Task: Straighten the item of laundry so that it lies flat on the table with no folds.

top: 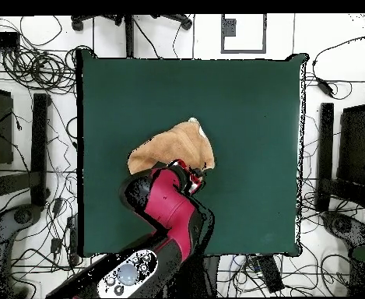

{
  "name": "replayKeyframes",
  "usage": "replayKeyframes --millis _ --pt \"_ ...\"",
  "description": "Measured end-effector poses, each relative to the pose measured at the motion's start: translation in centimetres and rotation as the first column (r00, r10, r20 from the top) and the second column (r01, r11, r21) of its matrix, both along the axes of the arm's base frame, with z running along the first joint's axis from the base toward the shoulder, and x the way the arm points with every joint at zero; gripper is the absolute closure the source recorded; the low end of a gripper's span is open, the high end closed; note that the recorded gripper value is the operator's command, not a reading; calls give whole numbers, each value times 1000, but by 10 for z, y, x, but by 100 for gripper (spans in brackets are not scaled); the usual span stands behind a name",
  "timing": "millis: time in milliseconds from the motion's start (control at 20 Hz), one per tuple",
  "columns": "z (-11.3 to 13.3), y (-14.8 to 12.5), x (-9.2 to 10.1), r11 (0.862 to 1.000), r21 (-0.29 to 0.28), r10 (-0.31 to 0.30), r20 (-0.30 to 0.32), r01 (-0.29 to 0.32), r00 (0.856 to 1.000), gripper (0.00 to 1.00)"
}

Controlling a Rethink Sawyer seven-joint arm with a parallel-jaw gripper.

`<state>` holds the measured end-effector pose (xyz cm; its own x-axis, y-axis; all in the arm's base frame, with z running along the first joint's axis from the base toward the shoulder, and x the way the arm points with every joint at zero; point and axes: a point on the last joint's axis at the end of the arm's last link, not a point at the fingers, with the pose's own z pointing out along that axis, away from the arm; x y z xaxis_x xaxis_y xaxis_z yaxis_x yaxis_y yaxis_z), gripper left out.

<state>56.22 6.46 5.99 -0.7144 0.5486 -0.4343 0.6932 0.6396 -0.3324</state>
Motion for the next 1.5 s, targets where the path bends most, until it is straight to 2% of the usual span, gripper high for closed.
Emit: replayKeyframes --millis 450,900,1100,1500 --pt "29 11 -2 1000 24 3 -58 -1 998 100" --pt "61 24 -7 995 90 -25 -122 36 992 100" --pt "76 38 -11 989 136 -37 -151 58 988 100" --pt "100 54 -18 983 176 -30 -135 54 990 100"
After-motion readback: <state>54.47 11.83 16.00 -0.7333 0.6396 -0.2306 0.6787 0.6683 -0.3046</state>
